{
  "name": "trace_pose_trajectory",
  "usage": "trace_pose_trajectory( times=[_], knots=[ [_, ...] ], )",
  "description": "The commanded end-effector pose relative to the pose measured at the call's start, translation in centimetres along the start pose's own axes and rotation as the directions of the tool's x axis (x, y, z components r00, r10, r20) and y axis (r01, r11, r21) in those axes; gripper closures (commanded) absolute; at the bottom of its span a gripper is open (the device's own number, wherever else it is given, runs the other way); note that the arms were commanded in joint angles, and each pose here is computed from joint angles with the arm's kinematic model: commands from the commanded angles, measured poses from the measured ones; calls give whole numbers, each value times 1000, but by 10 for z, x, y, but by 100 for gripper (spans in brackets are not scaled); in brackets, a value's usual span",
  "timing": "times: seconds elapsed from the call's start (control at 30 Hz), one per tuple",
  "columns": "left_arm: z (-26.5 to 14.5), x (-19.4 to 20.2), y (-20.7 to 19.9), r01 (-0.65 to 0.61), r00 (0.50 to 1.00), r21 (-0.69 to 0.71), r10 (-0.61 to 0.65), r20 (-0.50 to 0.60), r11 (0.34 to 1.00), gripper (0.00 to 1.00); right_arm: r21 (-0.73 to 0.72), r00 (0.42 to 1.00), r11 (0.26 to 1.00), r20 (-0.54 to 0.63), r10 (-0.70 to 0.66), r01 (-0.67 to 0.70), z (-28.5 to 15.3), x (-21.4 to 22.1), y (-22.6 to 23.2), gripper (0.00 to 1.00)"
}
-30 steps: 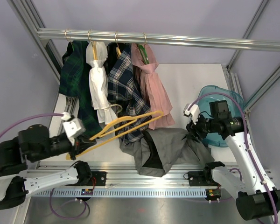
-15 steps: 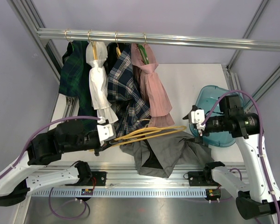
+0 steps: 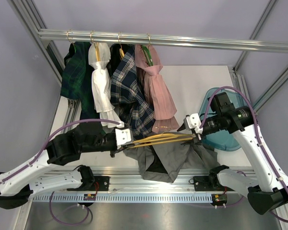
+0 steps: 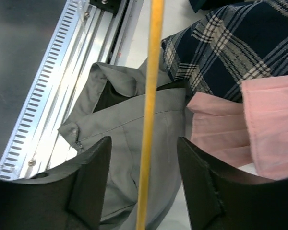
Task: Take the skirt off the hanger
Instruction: Pass the hanger from the left arm to the right
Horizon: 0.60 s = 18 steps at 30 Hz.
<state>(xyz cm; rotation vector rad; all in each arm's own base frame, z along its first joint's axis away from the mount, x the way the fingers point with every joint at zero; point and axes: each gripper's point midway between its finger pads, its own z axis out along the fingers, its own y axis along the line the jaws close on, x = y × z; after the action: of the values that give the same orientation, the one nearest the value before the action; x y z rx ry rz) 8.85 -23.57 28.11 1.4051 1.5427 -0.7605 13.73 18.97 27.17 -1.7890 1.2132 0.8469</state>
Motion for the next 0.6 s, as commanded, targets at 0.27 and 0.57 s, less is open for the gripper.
trace_pose_trajectory(
  times=[0.27, 0.57],
  knots=[
    [3, -30, 15, -37, 984, -82, 51, 171, 996, 100, -148, 973, 962, -59, 223, -229, -3, 6, 64, 91],
    [-47, -87, 33, 99, 883, -220, 16, 470, 971, 5, 191, 979, 963, -28, 201, -192, -30, -25, 29, 100]
  ],
)
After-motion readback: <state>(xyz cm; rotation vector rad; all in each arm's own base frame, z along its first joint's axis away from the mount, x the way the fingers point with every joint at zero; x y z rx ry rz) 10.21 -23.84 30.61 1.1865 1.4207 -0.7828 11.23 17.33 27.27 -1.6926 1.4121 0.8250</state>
